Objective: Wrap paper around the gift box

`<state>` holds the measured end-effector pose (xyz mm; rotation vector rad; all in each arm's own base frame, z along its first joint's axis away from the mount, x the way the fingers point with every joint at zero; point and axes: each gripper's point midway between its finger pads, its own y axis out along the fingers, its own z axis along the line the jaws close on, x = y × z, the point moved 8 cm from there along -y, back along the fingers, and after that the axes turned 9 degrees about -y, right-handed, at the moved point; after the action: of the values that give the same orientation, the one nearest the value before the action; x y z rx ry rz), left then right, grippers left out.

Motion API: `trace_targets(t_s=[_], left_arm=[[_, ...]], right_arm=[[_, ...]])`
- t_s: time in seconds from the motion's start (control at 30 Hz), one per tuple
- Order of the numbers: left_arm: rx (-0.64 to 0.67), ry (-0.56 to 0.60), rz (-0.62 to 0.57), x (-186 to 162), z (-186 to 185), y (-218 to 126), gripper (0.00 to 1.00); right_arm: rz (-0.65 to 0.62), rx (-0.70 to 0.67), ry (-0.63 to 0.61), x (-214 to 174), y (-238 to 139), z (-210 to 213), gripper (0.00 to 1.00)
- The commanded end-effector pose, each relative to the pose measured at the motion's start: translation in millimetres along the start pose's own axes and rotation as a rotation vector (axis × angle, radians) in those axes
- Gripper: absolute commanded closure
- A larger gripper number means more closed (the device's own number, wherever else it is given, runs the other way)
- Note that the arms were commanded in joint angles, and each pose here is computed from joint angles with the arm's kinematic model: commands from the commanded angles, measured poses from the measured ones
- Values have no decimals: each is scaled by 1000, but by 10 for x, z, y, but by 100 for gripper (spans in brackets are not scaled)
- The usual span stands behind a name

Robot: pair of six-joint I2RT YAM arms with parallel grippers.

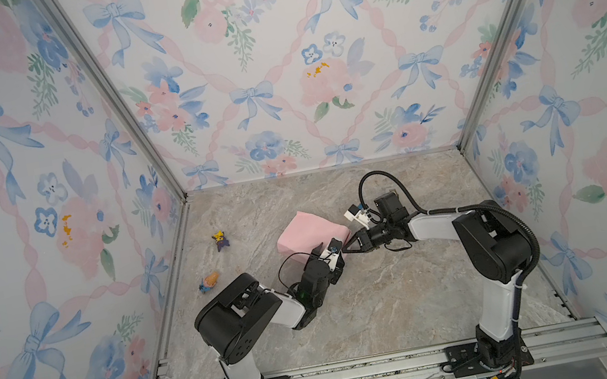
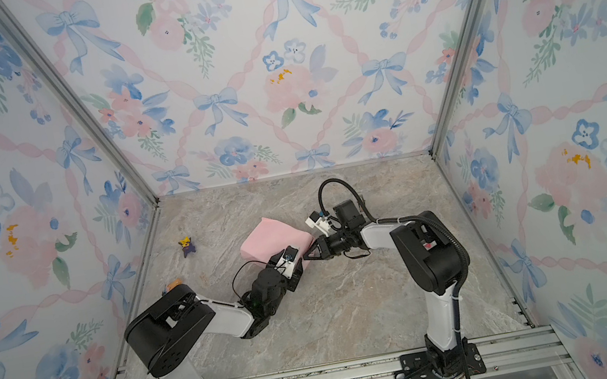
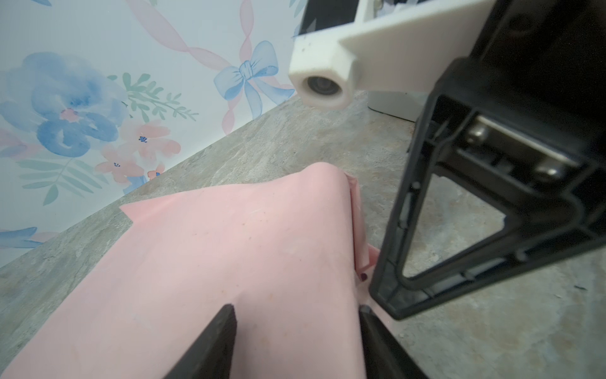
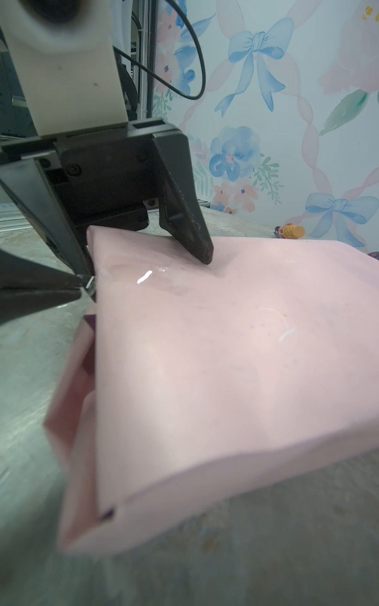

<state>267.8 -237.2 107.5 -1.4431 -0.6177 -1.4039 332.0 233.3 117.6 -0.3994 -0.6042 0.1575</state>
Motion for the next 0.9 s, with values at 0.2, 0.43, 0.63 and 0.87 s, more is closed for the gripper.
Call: trace_targets(t_s=[0.2,0.43,0.63,0.87], left_arm=[[-31,78,366,-821,21,-134,41],[-33,77,359,-801,19,-129,41],[-36,78,358,-797,13,-123,41],[-35,79,360,-800,13,-119,41]], right_arm=[[-22,-10,-11,102,90,-71,100],[-49,-10,-2,137,125,-122,100],[-53,-37,2,102,123,-146,100],[-75,-63,-9,22,-48,-62,98]])
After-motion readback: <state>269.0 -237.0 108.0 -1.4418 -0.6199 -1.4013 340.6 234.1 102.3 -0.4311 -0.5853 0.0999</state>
